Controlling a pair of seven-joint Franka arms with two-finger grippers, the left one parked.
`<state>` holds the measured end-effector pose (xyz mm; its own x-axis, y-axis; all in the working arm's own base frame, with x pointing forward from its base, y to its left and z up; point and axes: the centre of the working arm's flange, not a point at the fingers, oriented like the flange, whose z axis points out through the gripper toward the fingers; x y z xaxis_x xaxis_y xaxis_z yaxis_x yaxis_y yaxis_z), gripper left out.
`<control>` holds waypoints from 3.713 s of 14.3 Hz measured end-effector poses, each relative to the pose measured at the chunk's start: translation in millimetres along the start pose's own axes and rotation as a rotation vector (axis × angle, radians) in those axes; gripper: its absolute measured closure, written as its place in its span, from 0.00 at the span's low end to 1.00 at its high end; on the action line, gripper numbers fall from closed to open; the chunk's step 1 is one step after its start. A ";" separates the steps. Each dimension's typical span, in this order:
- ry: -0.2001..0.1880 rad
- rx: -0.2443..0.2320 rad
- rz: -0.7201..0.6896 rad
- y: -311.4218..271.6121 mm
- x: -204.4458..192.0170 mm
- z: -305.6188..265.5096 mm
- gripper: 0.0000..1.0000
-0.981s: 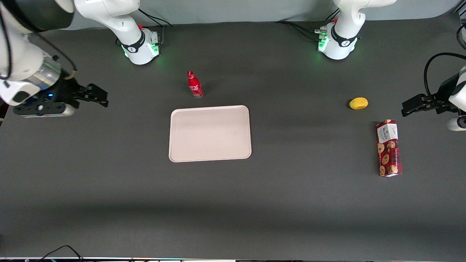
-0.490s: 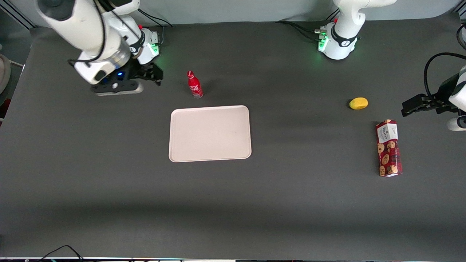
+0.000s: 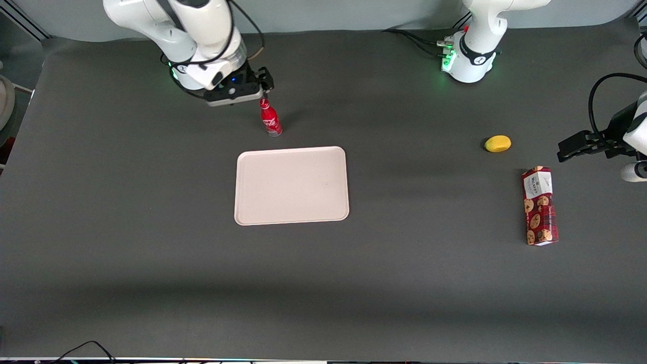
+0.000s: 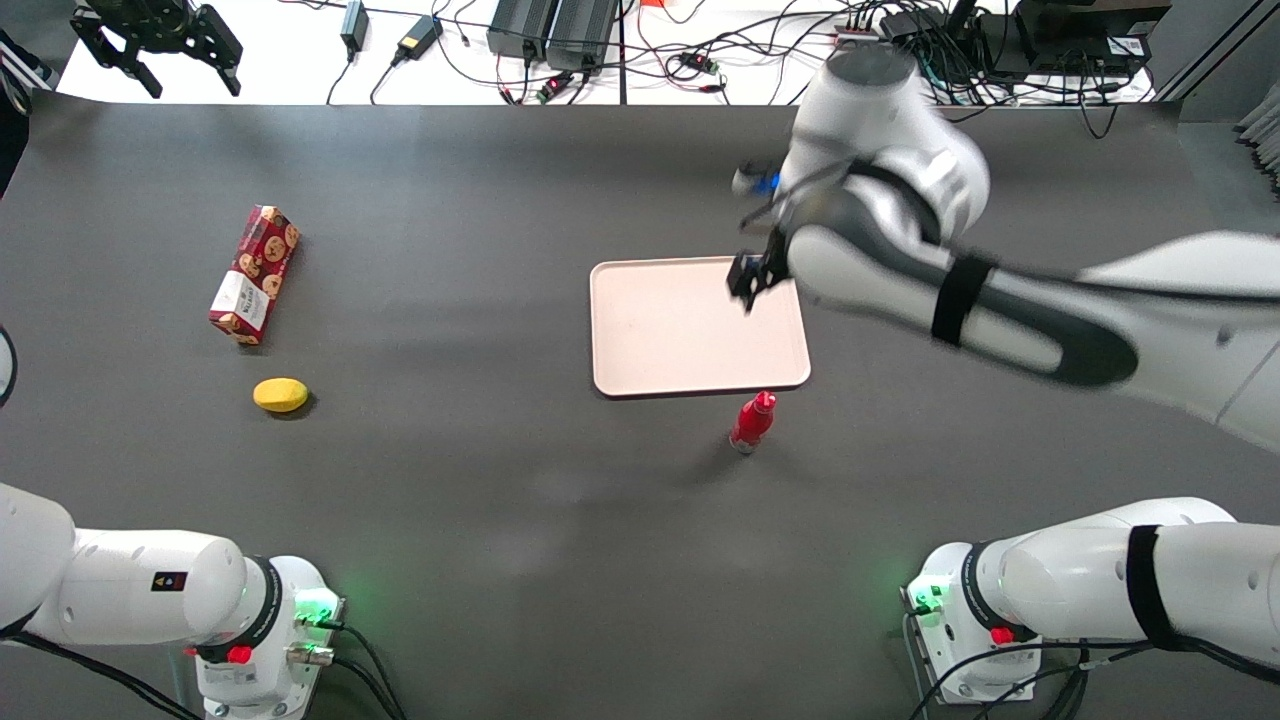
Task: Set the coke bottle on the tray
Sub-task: 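Move the open right gripper over the red Coca-Cola bottle, then lower the right gripper and close it around the bottle's neck, then lift the bottle and carry it over the white tray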
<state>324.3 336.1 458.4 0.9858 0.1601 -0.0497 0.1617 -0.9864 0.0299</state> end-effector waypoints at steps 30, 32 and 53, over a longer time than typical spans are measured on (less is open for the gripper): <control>0.011 0.060 0.002 7.2 -59.8 150.4 0.41; 0.009 0.060 0.007 7.2 -60.0 150.6 0.45; 0.005 0.122 0.011 61.2 20.1 -174.0 0.68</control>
<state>361.7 285.5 632.9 0.9877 0.1496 -0.0452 0.1450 -0.9852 -0.0909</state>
